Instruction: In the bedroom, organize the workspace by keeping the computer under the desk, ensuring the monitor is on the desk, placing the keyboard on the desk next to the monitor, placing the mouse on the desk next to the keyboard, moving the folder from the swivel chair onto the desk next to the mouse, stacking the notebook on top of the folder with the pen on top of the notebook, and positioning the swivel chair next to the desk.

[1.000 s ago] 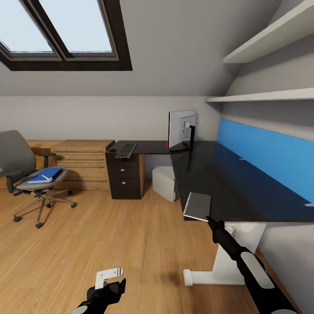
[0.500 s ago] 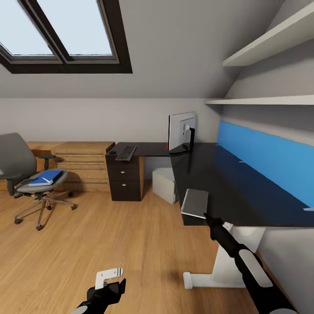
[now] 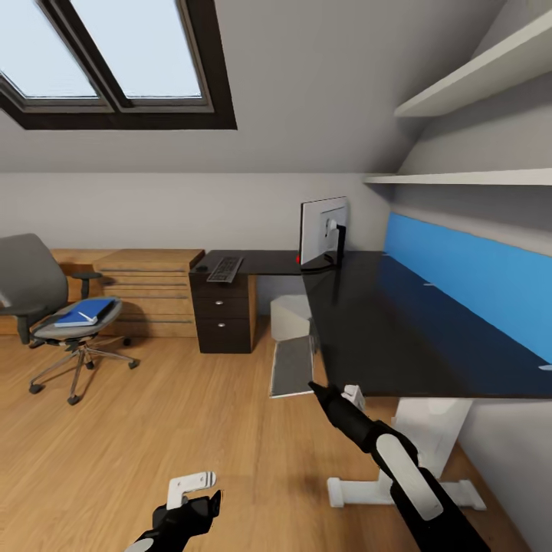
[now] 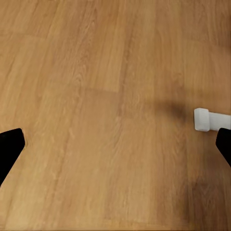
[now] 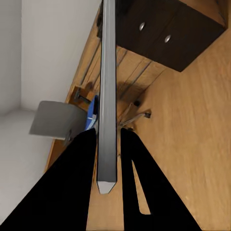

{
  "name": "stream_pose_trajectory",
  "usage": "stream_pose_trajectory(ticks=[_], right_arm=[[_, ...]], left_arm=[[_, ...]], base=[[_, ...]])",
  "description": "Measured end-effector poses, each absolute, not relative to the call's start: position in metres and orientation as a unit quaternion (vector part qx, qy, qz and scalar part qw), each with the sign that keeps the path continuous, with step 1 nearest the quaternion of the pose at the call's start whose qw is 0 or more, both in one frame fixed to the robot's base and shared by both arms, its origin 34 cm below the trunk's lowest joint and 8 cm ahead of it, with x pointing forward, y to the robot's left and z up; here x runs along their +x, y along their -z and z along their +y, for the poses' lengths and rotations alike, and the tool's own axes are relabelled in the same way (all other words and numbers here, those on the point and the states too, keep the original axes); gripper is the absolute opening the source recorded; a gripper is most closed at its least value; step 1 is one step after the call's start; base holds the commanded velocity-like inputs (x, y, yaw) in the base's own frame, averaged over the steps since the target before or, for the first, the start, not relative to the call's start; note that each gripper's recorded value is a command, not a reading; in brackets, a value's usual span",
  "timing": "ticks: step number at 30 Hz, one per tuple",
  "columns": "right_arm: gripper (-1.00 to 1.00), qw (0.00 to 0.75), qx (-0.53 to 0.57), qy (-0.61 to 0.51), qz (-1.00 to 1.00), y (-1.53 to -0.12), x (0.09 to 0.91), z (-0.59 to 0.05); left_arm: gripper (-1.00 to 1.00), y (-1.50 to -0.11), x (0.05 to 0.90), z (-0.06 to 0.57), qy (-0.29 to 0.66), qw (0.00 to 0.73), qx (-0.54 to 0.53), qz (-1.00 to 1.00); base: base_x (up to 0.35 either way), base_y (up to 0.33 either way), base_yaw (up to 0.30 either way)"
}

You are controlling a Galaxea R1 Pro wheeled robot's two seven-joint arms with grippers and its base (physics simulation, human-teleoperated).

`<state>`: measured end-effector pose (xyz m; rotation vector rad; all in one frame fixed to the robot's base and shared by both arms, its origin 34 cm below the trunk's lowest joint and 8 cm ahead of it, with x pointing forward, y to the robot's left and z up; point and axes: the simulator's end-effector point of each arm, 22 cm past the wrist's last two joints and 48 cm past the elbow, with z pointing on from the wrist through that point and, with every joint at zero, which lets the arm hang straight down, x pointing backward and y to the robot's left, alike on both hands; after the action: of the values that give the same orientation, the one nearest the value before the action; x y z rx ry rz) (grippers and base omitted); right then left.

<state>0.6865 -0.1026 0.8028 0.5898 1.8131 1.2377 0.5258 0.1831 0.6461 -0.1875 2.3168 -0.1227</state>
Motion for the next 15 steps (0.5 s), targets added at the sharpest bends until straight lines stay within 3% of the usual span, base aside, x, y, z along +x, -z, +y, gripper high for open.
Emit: stream_pose_trajectory(ticks=[6,15], right_arm=[[-1.0,0.411,0.242,-0.52,0.709,-0.815,0.684,-0.081],[-1.0,0.404,0.263,-0.582,0.655,-0.864,0.683,-0.066]], left_arm=[[1.0,-0.646,0.526,0.19,0.042,0.397,-0.07,0.914],[1.0,-0.574,0.49,0.212,0.011,0.331,-0.061,0.942]], base=[[-0.007,0.314,0.0],[0.003,0.33,0.0]])
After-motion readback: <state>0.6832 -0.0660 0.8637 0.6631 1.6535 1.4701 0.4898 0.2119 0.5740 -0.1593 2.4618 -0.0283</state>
